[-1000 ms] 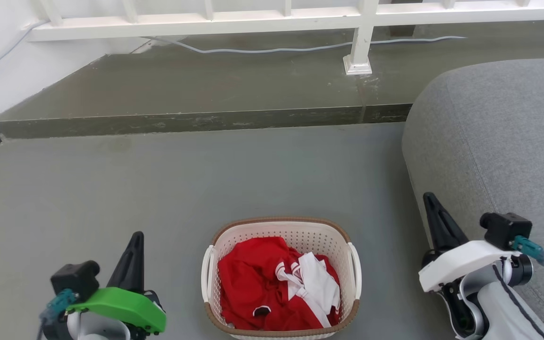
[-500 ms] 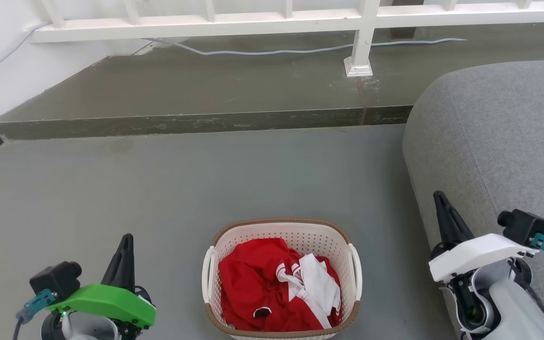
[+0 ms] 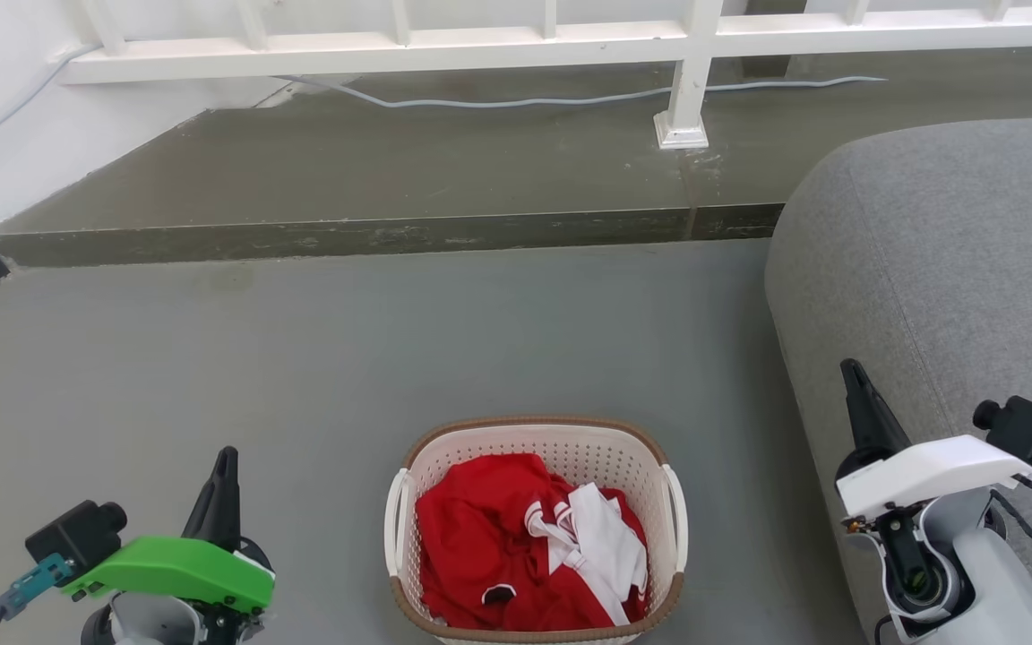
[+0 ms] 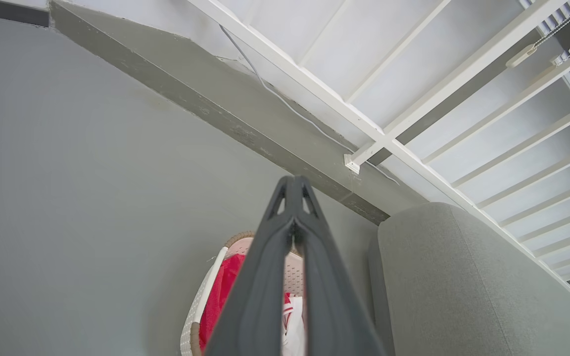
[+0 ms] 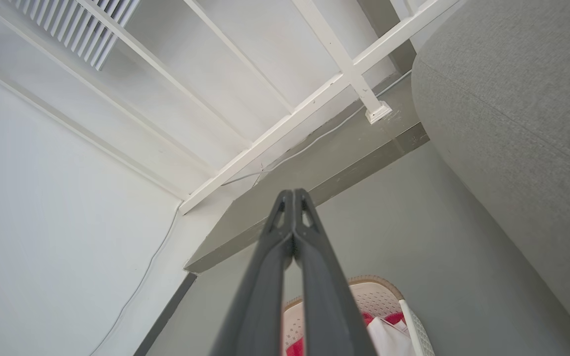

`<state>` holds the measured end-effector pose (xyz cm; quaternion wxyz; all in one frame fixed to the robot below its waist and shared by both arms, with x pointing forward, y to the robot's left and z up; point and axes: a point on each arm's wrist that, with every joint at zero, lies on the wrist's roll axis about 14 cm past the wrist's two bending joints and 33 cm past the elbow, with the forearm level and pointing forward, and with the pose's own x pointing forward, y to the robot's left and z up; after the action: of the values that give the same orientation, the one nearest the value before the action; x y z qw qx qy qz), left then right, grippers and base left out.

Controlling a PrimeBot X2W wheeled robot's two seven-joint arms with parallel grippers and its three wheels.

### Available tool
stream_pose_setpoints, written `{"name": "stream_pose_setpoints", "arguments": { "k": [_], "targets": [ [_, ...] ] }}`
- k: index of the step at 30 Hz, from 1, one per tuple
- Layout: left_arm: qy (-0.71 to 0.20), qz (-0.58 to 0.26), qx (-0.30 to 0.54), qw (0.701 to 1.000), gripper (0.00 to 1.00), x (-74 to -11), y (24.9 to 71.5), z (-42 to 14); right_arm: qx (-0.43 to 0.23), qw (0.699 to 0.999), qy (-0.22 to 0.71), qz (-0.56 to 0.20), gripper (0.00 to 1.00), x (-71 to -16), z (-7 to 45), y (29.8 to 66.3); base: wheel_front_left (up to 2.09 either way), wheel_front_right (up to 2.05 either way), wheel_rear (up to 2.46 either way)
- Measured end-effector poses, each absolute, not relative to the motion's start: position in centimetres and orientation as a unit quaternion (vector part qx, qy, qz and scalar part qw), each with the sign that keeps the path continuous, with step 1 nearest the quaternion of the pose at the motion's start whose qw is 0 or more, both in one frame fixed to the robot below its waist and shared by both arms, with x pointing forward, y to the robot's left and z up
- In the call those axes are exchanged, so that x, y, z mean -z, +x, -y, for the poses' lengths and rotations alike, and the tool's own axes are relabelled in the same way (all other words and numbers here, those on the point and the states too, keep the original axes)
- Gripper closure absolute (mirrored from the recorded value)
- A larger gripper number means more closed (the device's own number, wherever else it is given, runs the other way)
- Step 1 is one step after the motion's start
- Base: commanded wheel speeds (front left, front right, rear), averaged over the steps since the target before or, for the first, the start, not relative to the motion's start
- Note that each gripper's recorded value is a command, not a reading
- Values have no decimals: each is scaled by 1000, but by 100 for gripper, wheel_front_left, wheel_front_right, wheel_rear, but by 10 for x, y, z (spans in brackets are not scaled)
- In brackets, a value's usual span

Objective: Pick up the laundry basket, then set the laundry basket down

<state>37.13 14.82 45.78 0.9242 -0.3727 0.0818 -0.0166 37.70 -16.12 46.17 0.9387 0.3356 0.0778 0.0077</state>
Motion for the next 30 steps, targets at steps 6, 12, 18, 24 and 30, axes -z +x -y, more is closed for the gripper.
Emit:
{"name": "stream_pose_setpoints", "arguments": {
  "k": [6, 12, 18, 24, 30],
  "targets": [
    [-404, -85, 5, 911, 100, -457, 372, -153, 4, 925, 371, -80, 100, -462, 166, 378, 0, 0, 0],
    [-435, -86, 1, 896, 100, -457, 372, -156, 12, 910, 407, -78, 100, -463, 169, 378, 0, 0, 0],
    [-465, -86, -8, 881, 100, -457, 372, -161, 21, 893, 442, -79, 100, -463, 173, 379, 0, 0, 0],
    [-496, -86, -15, 864, 100, -458, 372, -163, 26, 876, 475, -76, 100, -464, 177, 379, 0, 0, 0],
    [-525, -84, -18, 847, 100, -460, 373, -166, 30, 858, 508, -73, 100, -466, 181, 380, 0, 0, 0]
  ]
}}
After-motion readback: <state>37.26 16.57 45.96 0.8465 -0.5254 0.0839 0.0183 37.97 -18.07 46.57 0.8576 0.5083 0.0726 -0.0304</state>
